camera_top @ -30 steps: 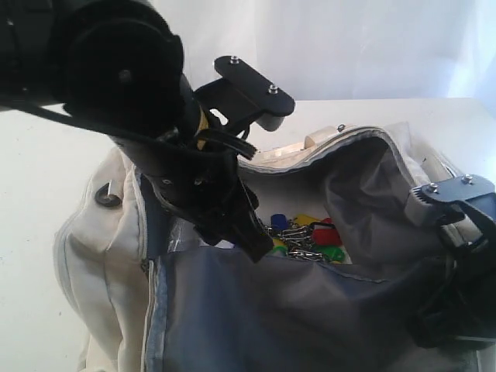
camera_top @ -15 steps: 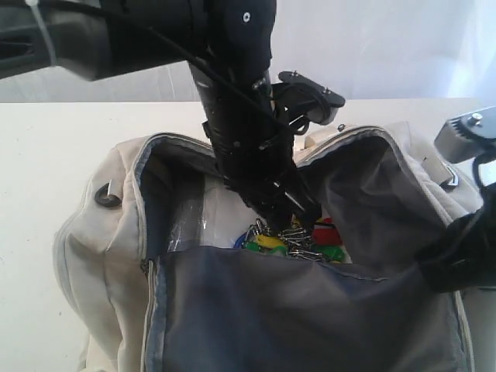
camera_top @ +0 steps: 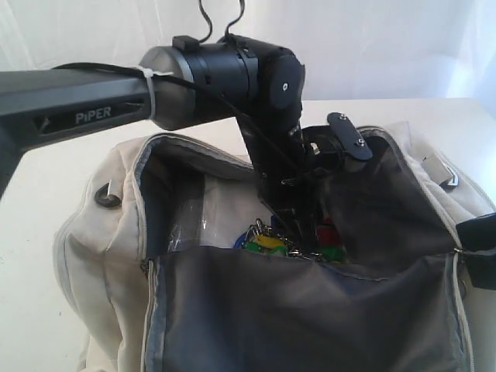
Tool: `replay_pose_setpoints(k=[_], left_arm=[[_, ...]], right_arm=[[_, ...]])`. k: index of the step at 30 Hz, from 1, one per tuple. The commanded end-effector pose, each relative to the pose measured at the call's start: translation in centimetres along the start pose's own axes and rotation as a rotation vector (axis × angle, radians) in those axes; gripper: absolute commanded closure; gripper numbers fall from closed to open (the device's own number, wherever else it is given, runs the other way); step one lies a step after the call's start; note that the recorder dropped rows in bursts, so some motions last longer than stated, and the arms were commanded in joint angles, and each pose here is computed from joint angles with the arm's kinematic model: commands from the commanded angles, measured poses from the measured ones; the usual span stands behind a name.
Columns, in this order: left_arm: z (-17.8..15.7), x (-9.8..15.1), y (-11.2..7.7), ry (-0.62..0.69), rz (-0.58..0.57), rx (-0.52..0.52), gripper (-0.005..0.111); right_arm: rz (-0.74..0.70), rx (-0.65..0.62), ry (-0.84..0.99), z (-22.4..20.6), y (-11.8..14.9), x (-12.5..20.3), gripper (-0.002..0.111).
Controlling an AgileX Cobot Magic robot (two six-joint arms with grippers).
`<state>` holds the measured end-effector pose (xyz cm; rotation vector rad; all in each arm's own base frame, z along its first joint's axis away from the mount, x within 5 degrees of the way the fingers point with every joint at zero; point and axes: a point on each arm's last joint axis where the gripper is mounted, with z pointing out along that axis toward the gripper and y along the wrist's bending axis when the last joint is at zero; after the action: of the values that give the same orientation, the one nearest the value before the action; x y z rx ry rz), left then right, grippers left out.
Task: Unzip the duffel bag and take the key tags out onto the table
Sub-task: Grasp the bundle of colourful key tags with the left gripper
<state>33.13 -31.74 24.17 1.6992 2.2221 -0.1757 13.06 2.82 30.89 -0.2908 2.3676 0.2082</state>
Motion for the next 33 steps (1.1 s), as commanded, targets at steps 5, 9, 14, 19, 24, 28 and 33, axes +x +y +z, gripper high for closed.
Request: replay_pose_setpoints(k=[5, 9, 14, 19, 24, 28, 33], left_arm=[[3.0, 0.2, 0.6, 0.029, 0.278, -0.061, 0.036], [4.3, 0.8, -0.1, 0.048, 0.253, 0.012, 0.031], [4.3, 0.9, -2.2, 0.100, 0.365, 0.137, 0.031], [5.2, 0.8, -2.0, 0.099, 0.311, 0.106, 0.031], [6.6, 1.2, -2.1, 0.134, 0.278, 0.131, 0.046], [6.6, 1.6, -1.5, 0.200, 0.209, 0.070, 0.089], [2.9, 0.4, -0.8, 0.187, 0.184, 0.018, 0.107]], right_arm=[[0.007, -0.005, 0.012, 0.0, 0.1, 0.3, 0.097], [0.009, -0.008, 0.014, 0.0, 0.1, 0.3, 0.097], [0.012, -0.011, 0.013, 0.0, 0.1, 0.3, 0.097], [0.012, -0.011, 0.013, 0.0, 0.1, 0.3, 0.097], [0.012, -0.011, 0.013, 0.0, 0.1, 0.3, 0.097], [0.011, -0.011, 0.015, 0.0, 0.1, 0.3, 0.097], [0.011, -0.011, 0.015, 0.0, 0.1, 0.3, 0.097]])
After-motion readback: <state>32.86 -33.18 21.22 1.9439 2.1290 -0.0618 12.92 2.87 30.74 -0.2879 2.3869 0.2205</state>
